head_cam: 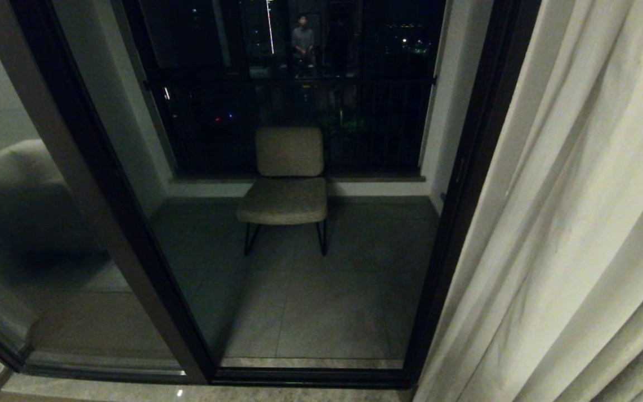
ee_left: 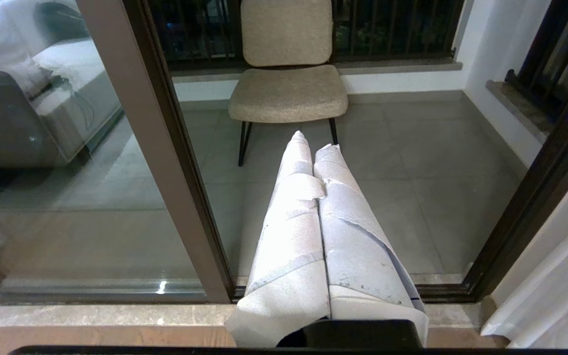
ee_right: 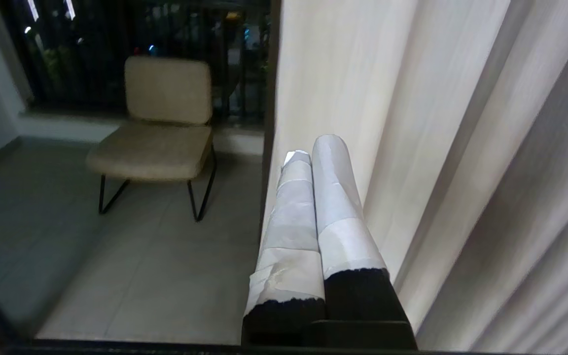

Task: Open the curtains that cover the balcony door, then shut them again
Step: Close the inner curtains on both sides

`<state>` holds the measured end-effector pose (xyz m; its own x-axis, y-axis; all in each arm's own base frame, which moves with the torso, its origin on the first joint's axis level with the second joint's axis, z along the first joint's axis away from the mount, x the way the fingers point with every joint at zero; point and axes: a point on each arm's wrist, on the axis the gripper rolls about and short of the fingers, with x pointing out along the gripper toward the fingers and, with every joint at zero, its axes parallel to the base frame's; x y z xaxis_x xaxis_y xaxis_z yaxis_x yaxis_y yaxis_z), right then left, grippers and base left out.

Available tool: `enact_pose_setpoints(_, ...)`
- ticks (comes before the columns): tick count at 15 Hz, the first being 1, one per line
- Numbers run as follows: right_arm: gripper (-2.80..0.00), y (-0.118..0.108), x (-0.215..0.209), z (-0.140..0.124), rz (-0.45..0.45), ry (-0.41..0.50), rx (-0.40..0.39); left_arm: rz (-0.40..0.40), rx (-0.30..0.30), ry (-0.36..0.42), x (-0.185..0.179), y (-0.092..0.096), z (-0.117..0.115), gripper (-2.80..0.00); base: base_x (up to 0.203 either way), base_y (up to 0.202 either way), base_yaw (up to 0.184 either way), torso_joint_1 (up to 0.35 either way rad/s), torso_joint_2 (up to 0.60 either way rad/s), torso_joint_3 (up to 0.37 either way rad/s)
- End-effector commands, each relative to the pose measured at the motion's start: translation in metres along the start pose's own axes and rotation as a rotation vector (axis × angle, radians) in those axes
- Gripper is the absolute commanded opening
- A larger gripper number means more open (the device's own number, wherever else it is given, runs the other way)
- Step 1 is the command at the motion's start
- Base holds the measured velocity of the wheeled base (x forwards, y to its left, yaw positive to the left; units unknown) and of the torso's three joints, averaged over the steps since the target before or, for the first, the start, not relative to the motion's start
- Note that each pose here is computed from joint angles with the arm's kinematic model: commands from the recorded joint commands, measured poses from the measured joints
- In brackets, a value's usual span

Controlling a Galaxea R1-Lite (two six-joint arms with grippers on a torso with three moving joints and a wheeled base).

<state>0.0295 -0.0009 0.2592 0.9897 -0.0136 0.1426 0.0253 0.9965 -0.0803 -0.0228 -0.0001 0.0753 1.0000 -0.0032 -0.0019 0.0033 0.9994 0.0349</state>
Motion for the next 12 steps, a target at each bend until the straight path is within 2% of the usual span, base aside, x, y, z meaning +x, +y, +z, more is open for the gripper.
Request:
enact_pose_setpoints(1, 0.00, -0.004, 0.034, 0.010, -0.011, 0.027, 0.004, 0.000, 0.000, 0.000, 0.000, 0.000, 0.000, -2.80, 0.000, 0.000, 0.000, 0.000, 0.00, 0.000)
enact_pose_setpoints(7, 0.00, -0.010, 0.074, 0.037, -0.020, -0.007, -0.012, 0.000, 0.000, 0.000, 0.000, 0.000, 0.000, -2.80, 0.000, 0.000, 0.000, 0.000, 0.00, 0.000)
enact_pose_setpoints(12, 0.00, -0.015, 0.117, 0.048, -0.046, -0.052, -0.044, 0.000, -0.001, 0.000, 0.000, 0.000, 0.000, -2.80, 0.000, 0.000, 0.000, 0.000, 0.00, 0.000)
